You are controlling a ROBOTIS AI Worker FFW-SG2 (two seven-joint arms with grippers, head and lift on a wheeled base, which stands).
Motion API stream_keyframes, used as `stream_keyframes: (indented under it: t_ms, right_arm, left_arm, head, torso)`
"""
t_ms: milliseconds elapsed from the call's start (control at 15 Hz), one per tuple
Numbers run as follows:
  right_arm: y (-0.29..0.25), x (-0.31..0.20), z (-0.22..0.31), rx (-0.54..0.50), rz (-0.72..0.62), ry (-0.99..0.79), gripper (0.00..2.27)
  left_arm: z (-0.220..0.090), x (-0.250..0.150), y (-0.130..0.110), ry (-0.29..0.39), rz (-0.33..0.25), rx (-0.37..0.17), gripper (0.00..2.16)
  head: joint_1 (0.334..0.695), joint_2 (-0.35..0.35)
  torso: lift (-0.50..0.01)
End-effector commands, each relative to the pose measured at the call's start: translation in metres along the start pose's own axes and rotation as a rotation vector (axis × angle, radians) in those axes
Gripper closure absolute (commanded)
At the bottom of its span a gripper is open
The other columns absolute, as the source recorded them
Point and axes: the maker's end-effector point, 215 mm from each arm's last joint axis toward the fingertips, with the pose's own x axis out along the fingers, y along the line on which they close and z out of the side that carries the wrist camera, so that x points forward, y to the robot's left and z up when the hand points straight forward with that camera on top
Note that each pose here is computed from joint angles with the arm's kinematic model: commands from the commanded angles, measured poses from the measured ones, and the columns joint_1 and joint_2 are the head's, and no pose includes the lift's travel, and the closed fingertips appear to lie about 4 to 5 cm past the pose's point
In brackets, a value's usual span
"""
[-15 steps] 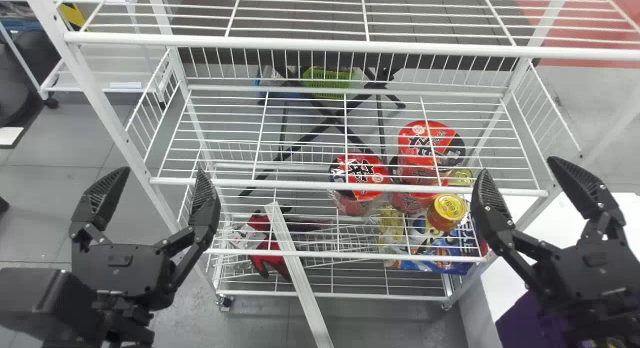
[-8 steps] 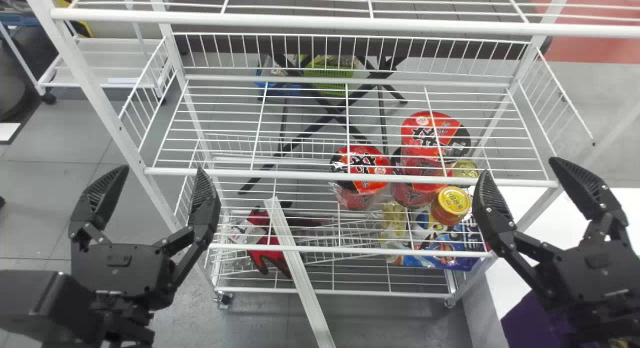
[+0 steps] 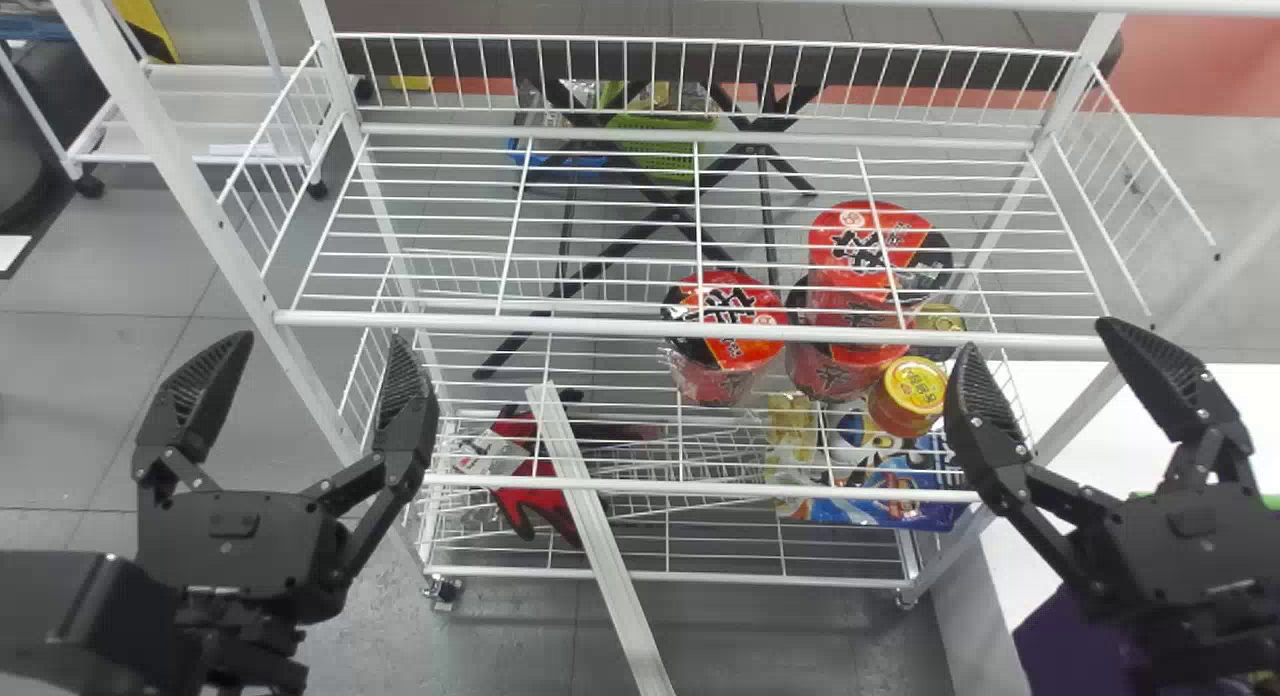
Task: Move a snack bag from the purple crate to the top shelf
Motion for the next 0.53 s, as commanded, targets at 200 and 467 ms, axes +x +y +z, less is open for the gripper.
stream_keyframes:
  t_ms: [200, 467]
  right_arm:
    - [0.0016, -0.0013, -0.0006, 0.001, 0.004, 0.001, 0.17]
    - [0.0016, -0.0013, -0.0006, 0.001, 0.004, 0.001, 0.17]
  left_arm:
    - [0.0, -0.0006, -0.0007, 0.001, -0.003, -0.001, 0.13]
    - [0.0, -0.0006, -0.0007, 0.001, -0.003, -0.001, 0.13]
  head:
    - [0.695, -0.018]
    - [0.695, -0.019]
  torso:
    - [-0.419]
    - [-0.435]
